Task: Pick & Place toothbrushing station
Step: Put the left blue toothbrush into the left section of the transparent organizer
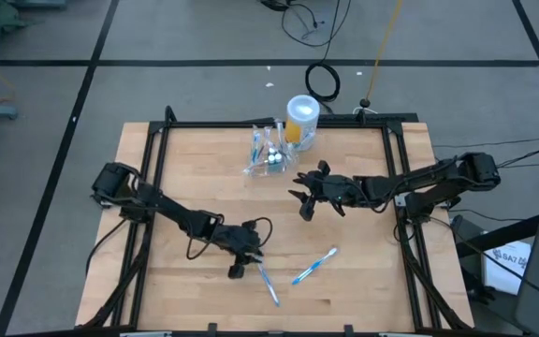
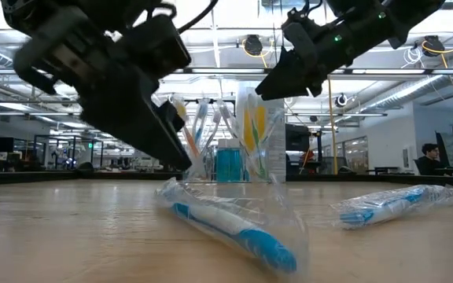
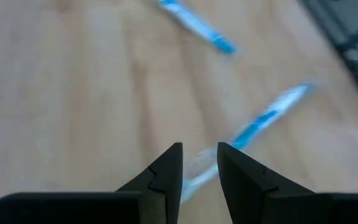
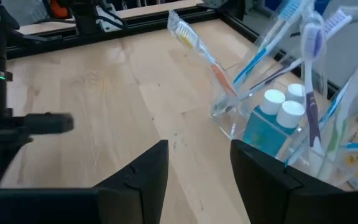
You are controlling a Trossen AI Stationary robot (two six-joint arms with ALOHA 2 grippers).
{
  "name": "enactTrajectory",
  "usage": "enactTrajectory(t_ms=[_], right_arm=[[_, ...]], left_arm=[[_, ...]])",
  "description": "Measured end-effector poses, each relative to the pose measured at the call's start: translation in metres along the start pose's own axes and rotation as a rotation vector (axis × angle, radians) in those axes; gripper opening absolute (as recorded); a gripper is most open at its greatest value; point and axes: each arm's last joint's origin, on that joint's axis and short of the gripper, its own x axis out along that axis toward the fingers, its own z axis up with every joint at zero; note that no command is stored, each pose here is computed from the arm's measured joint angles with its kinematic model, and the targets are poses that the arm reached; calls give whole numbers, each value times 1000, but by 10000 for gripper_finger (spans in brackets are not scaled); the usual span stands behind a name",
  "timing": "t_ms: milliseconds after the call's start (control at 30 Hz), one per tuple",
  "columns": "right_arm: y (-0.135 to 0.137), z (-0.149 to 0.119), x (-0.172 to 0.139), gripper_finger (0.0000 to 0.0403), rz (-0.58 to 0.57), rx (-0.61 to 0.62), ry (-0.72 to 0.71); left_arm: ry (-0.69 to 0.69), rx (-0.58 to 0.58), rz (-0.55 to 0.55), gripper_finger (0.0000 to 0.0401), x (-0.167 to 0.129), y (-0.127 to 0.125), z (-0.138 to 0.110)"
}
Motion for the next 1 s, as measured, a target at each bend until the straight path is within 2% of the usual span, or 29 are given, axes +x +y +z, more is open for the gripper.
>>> enactTrajectory(t_ms=[100, 267, 333, 467, 733, 1000], right_arm=[[0, 2, 0, 164, 5, -19, -23], [1, 3, 0, 164, 6, -36, -30], [1, 3, 0, 164, 6, -36, -30], [1, 3, 0, 164, 6, -36, -30], [1, 3, 0, 164, 6, -36, -30], [1, 3, 0, 164, 6, -37, -30]], left_arm=[[-9, 53, -62, 104, 0, -9, 0], [-29, 274, -93, 104, 1, -20, -1], [-32, 324, -90, 104, 1, -19, 0], [-52, 264, -76, 104, 1, -14, 5], [50, 333, -69, 104, 4, -18, 25], [246, 358, -99, 104, 32, -15, 19]])
